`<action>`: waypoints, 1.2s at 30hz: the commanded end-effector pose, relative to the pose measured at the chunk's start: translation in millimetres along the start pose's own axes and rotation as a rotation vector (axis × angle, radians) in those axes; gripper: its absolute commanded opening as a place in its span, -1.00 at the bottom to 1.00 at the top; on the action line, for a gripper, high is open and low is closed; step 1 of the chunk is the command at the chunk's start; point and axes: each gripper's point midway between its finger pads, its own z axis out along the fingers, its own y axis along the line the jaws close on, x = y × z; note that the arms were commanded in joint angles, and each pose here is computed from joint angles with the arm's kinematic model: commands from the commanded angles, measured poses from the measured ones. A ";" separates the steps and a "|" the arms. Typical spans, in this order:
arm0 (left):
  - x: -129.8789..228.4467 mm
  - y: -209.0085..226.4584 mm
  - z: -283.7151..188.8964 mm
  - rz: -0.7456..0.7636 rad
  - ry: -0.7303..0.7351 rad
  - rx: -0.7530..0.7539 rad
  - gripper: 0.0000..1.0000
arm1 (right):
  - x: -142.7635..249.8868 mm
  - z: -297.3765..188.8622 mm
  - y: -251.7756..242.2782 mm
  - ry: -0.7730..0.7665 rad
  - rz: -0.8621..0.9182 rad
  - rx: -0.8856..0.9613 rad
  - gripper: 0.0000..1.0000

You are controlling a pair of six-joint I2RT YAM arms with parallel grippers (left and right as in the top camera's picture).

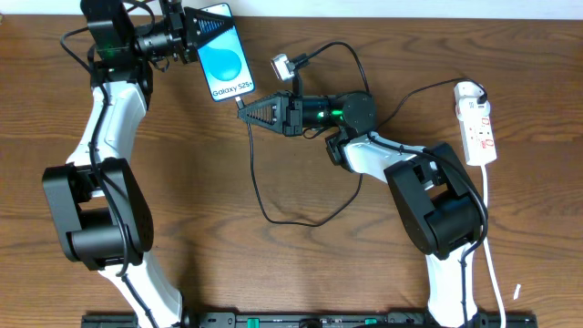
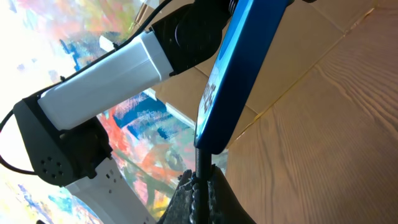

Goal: Plug charger to phone and switch on socket
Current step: 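Align the USB-C plug under the phone's bottom port with the right gripper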

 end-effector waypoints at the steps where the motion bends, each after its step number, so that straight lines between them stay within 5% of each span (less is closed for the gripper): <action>1: 3.1 -19.6 -2.7 0.060 0.013 0.012 -0.86 | -5.4 0.1 -0.6 -0.025 -0.023 0.004 -0.98; 36: 8.6 -21.4 6.7 0.076 0.036 0.020 -0.86 | -9.4 -0.3 -1.9 -0.048 -0.019 0.010 -0.98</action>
